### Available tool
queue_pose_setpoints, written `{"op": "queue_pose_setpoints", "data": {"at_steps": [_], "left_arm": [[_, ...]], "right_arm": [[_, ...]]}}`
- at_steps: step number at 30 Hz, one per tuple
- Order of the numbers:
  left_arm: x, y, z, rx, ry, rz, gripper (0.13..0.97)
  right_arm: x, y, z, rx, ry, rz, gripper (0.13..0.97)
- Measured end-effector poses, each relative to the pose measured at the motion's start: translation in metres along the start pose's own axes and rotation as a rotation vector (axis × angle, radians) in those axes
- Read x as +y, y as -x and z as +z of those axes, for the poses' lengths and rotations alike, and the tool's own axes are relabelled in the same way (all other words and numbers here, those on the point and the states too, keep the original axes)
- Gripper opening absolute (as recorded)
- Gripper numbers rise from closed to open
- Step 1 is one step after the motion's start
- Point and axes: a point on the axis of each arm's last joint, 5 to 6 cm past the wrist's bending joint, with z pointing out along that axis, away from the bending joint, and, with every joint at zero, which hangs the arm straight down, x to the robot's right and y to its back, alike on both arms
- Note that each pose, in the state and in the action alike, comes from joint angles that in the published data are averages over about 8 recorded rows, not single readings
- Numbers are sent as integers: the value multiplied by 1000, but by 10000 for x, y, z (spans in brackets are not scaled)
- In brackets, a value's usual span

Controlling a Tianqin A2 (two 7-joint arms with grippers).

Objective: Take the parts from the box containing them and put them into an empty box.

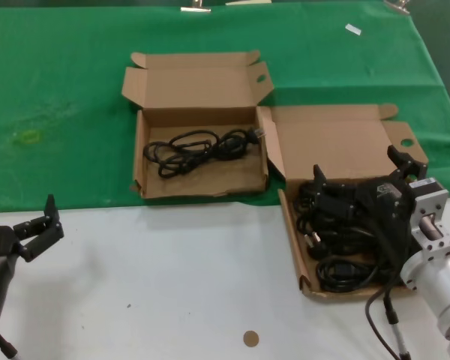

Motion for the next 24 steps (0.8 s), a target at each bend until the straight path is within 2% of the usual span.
{"op": "queue_pose_setpoints", "data": {"at_steps": [24], "left_arm": [[0,0,0,0,0,0,966]], "right_arm": [[0,0,0,0,0,0,966]]}}
